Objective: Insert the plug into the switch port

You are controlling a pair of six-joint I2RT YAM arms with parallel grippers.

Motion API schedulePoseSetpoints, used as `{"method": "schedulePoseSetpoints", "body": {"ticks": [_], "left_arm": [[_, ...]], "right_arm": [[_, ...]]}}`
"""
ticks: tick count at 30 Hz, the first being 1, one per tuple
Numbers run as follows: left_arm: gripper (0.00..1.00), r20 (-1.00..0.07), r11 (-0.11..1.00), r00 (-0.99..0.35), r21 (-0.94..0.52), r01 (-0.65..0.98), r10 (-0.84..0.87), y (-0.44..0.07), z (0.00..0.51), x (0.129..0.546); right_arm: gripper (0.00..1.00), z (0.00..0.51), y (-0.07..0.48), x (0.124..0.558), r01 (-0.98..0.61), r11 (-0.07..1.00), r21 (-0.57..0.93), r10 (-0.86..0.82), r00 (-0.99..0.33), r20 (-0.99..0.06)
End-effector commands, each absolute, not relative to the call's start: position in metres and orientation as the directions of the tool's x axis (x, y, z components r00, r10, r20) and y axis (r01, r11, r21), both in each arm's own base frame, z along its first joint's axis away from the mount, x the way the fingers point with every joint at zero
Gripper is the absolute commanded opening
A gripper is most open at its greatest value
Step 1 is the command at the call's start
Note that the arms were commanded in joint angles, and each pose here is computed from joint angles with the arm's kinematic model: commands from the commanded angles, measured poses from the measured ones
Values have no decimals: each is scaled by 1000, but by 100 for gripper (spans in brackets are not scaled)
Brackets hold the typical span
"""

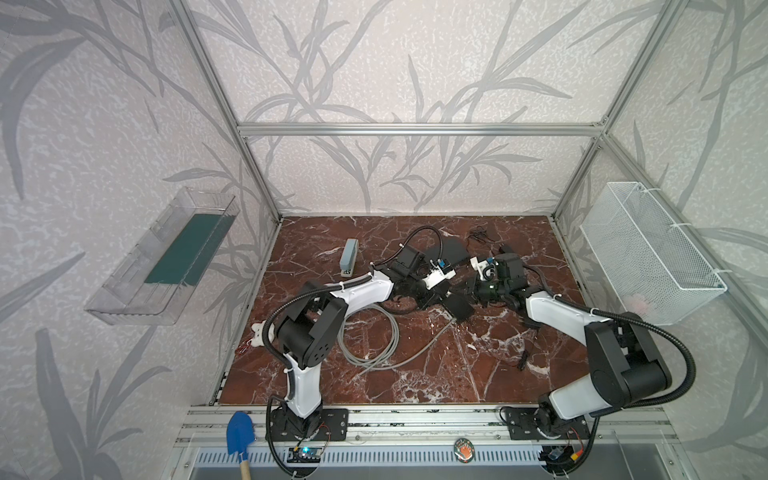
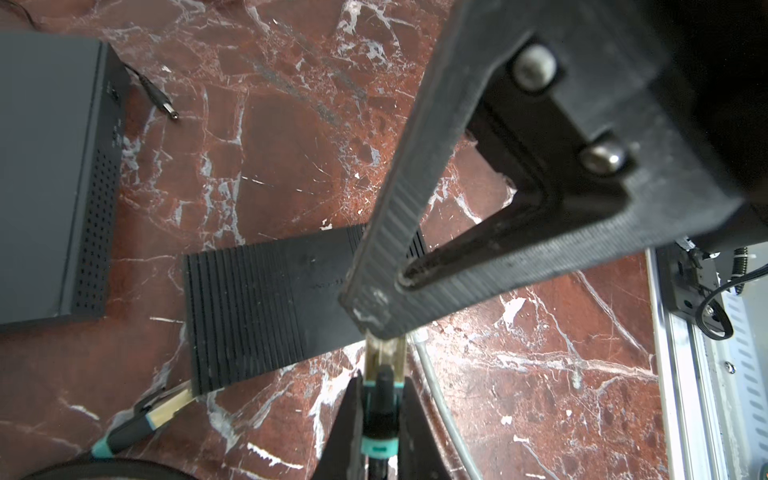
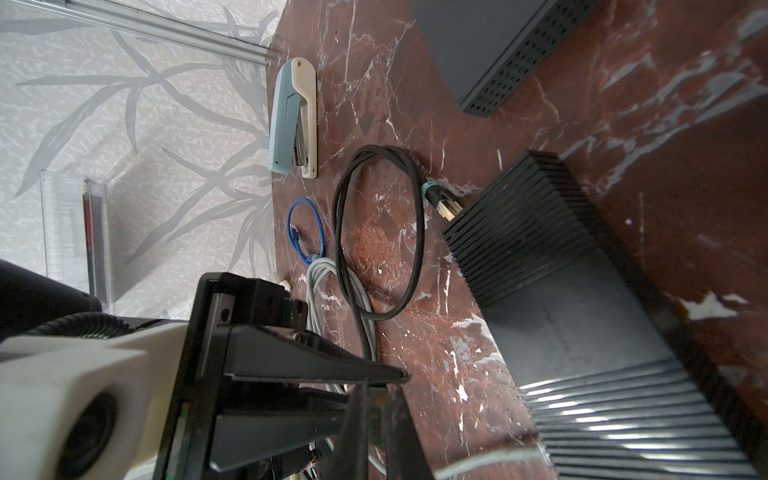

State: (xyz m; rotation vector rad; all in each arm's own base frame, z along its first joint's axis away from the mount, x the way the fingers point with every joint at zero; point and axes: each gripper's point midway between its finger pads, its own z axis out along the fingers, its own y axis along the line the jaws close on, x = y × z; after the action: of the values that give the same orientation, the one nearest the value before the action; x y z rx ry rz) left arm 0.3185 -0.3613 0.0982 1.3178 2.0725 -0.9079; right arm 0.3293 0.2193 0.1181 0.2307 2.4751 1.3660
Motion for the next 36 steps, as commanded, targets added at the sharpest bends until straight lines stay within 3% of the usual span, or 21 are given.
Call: {"method": "schedulePoseSetpoints", "body": {"ticks": [1, 7, 13, 24, 36], "left_arm": [[5, -686, 321, -379, -218, 921, 621, -351, 98, 316], [5, -577, 329, -384, -202, 922, 721, -341, 76, 296], [5, -473, 374, -435, -222, 900, 766, -331, 50, 283], [2, -345, 435, -436, -85, 896, 831, -338, 16, 295], [2, -315, 480, -462, -21, 877, 829, -345, 9, 311]], "right_arm": [[11, 115, 215, 328, -33, 578, 816, 236, -950, -206], [38, 104, 182, 340, -89, 768, 634, 161, -932, -326], [50, 78, 168, 351, -136, 847, 514, 83, -921, -381], [54, 29, 175, 352, -164, 846, 507, 3, -950, -312], [50, 6, 182, 325, -143, 837, 527, -18, -972, -236]]}}
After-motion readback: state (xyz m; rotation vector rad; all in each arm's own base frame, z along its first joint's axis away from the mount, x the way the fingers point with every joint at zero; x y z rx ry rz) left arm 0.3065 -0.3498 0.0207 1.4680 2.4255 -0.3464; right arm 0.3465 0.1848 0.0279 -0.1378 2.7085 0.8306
